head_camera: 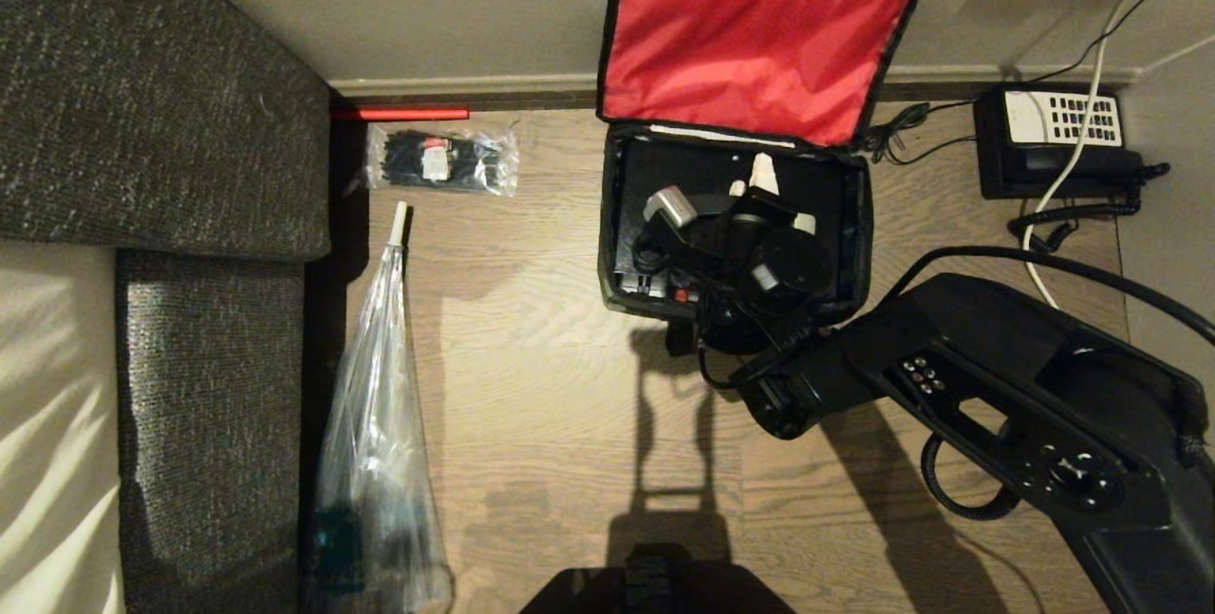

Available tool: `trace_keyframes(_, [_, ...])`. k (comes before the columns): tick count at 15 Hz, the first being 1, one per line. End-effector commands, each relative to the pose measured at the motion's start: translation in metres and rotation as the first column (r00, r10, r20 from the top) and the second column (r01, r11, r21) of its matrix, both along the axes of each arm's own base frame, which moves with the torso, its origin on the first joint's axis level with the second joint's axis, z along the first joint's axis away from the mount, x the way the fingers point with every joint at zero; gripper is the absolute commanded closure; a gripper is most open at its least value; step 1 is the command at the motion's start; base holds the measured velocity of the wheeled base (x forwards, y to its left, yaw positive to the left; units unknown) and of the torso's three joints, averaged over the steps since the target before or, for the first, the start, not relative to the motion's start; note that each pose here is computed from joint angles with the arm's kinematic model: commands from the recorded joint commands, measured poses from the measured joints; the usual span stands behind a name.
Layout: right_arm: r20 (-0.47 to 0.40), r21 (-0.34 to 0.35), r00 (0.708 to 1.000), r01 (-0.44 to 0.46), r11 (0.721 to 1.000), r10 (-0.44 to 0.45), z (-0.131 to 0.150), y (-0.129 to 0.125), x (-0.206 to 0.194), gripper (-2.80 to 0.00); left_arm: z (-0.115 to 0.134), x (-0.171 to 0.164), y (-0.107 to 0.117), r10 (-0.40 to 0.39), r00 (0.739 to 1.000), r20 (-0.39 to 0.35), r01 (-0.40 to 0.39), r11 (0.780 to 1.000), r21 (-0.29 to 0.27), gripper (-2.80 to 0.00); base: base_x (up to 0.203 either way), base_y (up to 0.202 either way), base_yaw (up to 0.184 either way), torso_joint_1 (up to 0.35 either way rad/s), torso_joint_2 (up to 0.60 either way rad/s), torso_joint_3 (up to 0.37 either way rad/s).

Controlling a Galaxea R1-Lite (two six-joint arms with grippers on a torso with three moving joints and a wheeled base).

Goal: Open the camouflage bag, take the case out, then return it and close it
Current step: Grip the handle, then lift the black box

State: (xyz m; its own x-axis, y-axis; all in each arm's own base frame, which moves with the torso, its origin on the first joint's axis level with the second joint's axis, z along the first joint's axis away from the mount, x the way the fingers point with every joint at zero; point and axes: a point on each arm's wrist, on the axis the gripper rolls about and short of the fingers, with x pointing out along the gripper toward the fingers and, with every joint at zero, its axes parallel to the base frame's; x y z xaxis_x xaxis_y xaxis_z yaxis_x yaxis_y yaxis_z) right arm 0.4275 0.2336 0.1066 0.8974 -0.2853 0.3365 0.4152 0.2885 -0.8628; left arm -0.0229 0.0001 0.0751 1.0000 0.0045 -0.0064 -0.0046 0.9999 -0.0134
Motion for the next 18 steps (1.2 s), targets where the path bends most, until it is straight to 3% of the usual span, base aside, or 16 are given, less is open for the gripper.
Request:
trace_keyframes(1, [-0.002, -0.003, 1.000, 0.007, 1.000, -0.007, -0.007, 0.000, 0.001, 0.00, 0.000, 0.000, 0.000, 0.002, 1.000, 0.002, -0.002, 1.000, 0.000, 0.00, 0.000, 0.000, 0.000, 0.000, 0.00, 0.000])
trace_keyframes(8, [-0.001, -0.001, 1.000, 0.002, 1.000, -0.002, -0.003, 0.001, -0.002, 0.00, 0.000, 0.000, 0.000, -0.001, 1.000, 0.000, 0.001, 1.000, 0.000, 0.00, 0.000, 0.000, 0.000, 0.000, 0.00, 0.000])
trace_keyframes(13, [0.063, 0.036, 0.998, 0.007, 0.999, -0.009, 0.052, -0.006, -0.025, 0.00, 0.000, 0.000, 0.000, 0.002, 1.000, 0.000, -0.002, 1.000, 0.000, 0.00, 0.000, 0.000, 0.000, 0.000, 0.00, 0.000])
trace_keyframes(18, [0.105, 0.024, 0.994, -0.048, 0.999, 0.045, 0.115, 0.006, -0.074, 0.00, 0.000, 0.000, 0.000, 0.001, 1.000, 0.001, -0.001, 1.000, 0.000, 0.00, 0.000, 0.000, 0.000, 0.000, 0.00, 0.000])
